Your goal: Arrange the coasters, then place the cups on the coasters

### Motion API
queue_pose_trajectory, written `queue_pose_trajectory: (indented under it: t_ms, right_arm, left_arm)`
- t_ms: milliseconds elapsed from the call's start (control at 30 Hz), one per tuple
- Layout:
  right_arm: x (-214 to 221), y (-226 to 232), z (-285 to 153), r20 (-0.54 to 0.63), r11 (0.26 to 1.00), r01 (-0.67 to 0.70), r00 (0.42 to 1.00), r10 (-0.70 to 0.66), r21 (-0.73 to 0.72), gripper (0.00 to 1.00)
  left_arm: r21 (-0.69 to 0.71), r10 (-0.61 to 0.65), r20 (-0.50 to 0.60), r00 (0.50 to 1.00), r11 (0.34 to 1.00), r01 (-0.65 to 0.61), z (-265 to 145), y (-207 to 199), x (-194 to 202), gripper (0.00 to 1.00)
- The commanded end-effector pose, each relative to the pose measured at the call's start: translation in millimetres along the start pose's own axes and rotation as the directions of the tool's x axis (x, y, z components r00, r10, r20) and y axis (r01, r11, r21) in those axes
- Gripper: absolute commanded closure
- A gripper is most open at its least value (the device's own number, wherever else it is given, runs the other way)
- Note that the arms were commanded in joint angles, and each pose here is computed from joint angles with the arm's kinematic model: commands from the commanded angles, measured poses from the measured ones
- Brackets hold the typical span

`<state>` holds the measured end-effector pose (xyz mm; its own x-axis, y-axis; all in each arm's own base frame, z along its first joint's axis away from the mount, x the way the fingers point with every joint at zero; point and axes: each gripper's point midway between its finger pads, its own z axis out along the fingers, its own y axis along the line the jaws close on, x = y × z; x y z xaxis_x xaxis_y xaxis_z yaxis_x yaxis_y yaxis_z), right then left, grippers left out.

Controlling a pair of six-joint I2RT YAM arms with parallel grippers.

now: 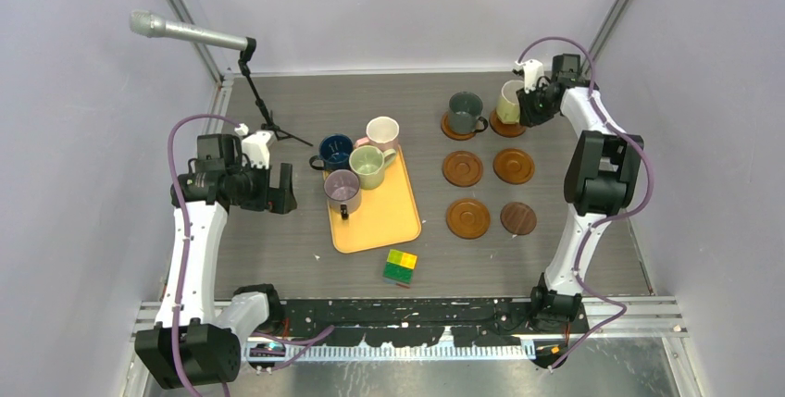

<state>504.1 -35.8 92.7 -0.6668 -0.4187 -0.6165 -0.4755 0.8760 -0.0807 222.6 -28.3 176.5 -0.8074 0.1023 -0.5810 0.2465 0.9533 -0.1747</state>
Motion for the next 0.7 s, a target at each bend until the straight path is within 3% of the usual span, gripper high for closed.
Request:
queue_pose_trajectory:
  t_ms: [0,667]
  right_arm:
    - [-43.4,-20.8,-7.9,0.118,0.994,0.064,0.990,-0.075,0.089,0.90]
    - [-32.5,-11.2,-14.1,0.095,0.996,0.060,0.993,-0.067,0.066,0.90]
  left_arm:
    - [-0.015,0.003,0.041,0.999,1.000,-0.003,-5.6,0.5,-10.0,0.00]
    - [-0.018,0.000,0.033,0.999,1.000,0.000,-1.2,2.3,-7.6,0.00]
